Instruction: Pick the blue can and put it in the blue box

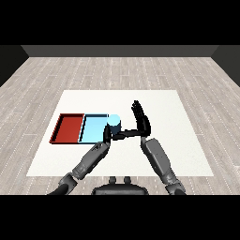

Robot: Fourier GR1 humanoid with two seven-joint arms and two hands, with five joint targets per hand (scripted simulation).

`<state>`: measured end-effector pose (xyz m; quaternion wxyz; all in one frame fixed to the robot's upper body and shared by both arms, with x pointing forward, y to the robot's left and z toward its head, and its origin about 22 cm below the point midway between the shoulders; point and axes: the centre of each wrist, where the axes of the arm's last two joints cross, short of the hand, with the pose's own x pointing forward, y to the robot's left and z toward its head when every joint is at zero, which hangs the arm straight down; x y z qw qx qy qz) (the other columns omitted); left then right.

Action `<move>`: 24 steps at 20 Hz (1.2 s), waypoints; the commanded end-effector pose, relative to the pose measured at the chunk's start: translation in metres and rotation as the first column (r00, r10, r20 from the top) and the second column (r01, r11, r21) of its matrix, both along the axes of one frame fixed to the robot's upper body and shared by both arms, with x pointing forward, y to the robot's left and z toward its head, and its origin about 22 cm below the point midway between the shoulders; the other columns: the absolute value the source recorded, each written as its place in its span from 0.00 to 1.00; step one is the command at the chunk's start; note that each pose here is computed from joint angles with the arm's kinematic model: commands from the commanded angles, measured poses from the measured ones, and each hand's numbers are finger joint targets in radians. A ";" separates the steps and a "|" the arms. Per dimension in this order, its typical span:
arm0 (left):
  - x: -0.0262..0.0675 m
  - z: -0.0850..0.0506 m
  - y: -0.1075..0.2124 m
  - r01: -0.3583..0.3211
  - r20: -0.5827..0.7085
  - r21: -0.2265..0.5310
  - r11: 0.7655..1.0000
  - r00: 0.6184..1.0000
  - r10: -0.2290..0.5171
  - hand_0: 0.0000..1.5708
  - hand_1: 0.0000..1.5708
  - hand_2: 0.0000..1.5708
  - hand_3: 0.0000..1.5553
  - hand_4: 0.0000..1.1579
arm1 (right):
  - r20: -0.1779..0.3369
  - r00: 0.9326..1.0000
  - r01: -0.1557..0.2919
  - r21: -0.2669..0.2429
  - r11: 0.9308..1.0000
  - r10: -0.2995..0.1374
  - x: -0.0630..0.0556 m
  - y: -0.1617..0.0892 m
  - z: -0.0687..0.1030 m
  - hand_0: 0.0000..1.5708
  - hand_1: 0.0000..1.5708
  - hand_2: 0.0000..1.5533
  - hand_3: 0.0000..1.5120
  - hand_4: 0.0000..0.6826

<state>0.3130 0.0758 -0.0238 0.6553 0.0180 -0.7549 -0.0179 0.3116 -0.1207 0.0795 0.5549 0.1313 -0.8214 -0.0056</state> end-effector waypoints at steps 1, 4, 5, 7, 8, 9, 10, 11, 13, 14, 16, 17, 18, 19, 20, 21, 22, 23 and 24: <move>0.0033 -0.006 0.001 -0.038 0.003 0.011 0.999 0.999 0.038 1.00 1.00 1.00 0.95 0.99 | 0.094 0.994 0.049 0.030 0.998 -0.051 -0.011 -0.055 0.025 0.00 0.00 0.00 0.00 0.00; 0.0093 0.003 0.034 -0.090 0.053 0.030 0.995 0.995 0.088 1.00 1.00 1.00 0.94 0.98 | 0.097 0.993 0.053 0.148 0.988 -0.068 -0.021 -0.054 0.015 0.00 0.00 0.00 0.00 0.00; 0.0161 0.007 0.054 -0.099 0.038 0.040 0.994 0.994 0.098 1.00 1.00 1.00 0.95 0.99 | 0.106 0.990 0.076 0.138 0.988 -0.091 -0.020 -0.075 0.014 0.00 0.00 0.00 0.00 0.00; 0.0425 0.025 0.073 -0.140 0.040 0.050 0.989 0.990 0.138 1.00 1.00 1.00 0.95 0.99 | 0.079 0.985 0.138 0.171 0.975 -0.154 -0.035 -0.082 0.024 0.00 0.00 0.00 0.00 0.00; 0.0368 0.013 0.081 -0.135 0.049 0.095 0.986 0.990 0.130 1.00 1.00 0.99 0.95 0.99 | 0.081 0.981 0.162 0.165 0.973 -0.177 -0.024 -0.097 0.013 0.00 0.00 0.00 0.00 0.00; 0.0378 0.016 0.069 -0.161 0.052 0.104 0.981 0.986 0.156 1.00 1.00 0.99 0.95 0.99 | 0.074 0.980 0.170 0.154 0.973 -0.183 -0.025 -0.104 -0.001 0.00 0.00 0.00 0.00 0.00; 0.0355 0.004 0.095 -0.159 0.024 0.081 0.984 0.987 0.157 1.00 1.00 0.99 0.95 0.99 | 0.096 0.980 0.158 0.155 0.975 -0.174 -0.041 -0.119 0.009 0.00 0.00 0.00 0.00 0.00; 0.0376 0.005 0.114 -0.187 0.030 0.130 0.974 0.982 0.184 1.00 1.00 1.00 0.95 0.97 | 0.097 0.978 0.170 0.159 0.973 -0.186 -0.032 -0.114 -0.009 0.00 0.00 0.00 0.00 0.00; 0.0477 0.016 0.100 -0.202 -0.037 0.124 0.972 0.977 0.208 1.00 1.00 1.00 0.95 0.98 | 0.079 0.980 0.168 0.156 0.973 -0.182 -0.042 -0.122 0.009 0.00 0.00 0.00 0.00 0.00; 0.0563 0.005 0.091 -0.225 -0.021 0.158 0.961 0.973 0.231 1.00 1.00 1.00 0.95 0.98 | 0.062 0.976 0.197 0.152 0.969 -0.208 -0.040 -0.124 -0.004 0.00 0.00 0.00 0.00 0.00; 0.0840 0.036 0.102 -0.251 -0.049 0.171 0.953 0.964 0.263 1.00 1.00 1.00 0.96 0.96 | 0.064 0.976 0.198 0.149 0.969 -0.209 -0.017 -0.110 0.007 0.00 0.00 0.00 0.00 0.00; 0.0659 0.004 0.127 -0.264 -0.056 0.189 0.946 0.959 0.279 1.00 1.00 1.00 0.97 0.96 | 0.057 0.971 0.222 0.151 0.963 -0.233 -0.038 -0.130 -0.008 0.00 0.00 0.00 0.00 0.00; 0.0791 0.025 0.146 -0.260 -0.064 0.221 0.940 0.958 0.280 1.00 1.00 1.00 0.97 0.95 | 0.046 0.970 0.232 0.145 0.962 -0.241 -0.031 -0.119 -0.009 0.00 0.00 0.00 0.00 0.00; 0.0834 0.022 0.143 -0.289 -0.130 0.248 0.925 0.936 0.327 1.00 1.00 1.00 0.97 0.95 | 0.035 0.971 0.230 0.154 0.961 -0.238 -0.017 -0.130 -0.001 0.00 0.00 0.00 0.00 0.00; 0.0865 0.024 0.155 -0.291 -0.147 0.272 0.917 0.930 0.338 1.00 1.00 1.00 0.96 0.95 | 0.037 0.969 0.235 0.142 0.962 -0.243 -0.025 -0.114 -0.001 0.00 0.00 0.00 0.00 0.00; 0.0863 0.015 0.150 -0.262 -0.170 0.272 0.926 0.934 0.315 1.00 1.00 1.00 0.96 0.95 | 0.041 0.967 0.241 0.146 0.959 -0.250 -0.027 -0.132 -0.003 0.00 0.00 0.00 0.00 0.00; 0.0864 0.013 0.166 -0.277 -0.203 0.279 0.919 0.919 0.338 1.00 1.00 1.00 0.96 0.95 | 0.026 0.971 0.232 0.143 0.962 -0.238 -0.013 -0.116 -0.005 0.00 0.00 0.00 0.00 0.00; 0.0819 -0.003 0.150 -0.289 -0.264 0.322 0.902 0.887 0.378 1.00 1.00 1.00 0.95 0.91 | 0.014 0.970 0.237 0.138 0.962 -0.242 -0.015 -0.120 -0.007 0.00 0.00 0.00 0.00 0.00; 0.0843 -0.001 0.152 -0.279 -0.293 0.322 0.905 0.879 0.375 1.00 1.00 1.00 0.94 0.88 | 0.039 0.970 0.231 0.141 0.963 -0.239 -0.029 -0.124 -0.027 0.00 0.00 0.00 0.00 0.00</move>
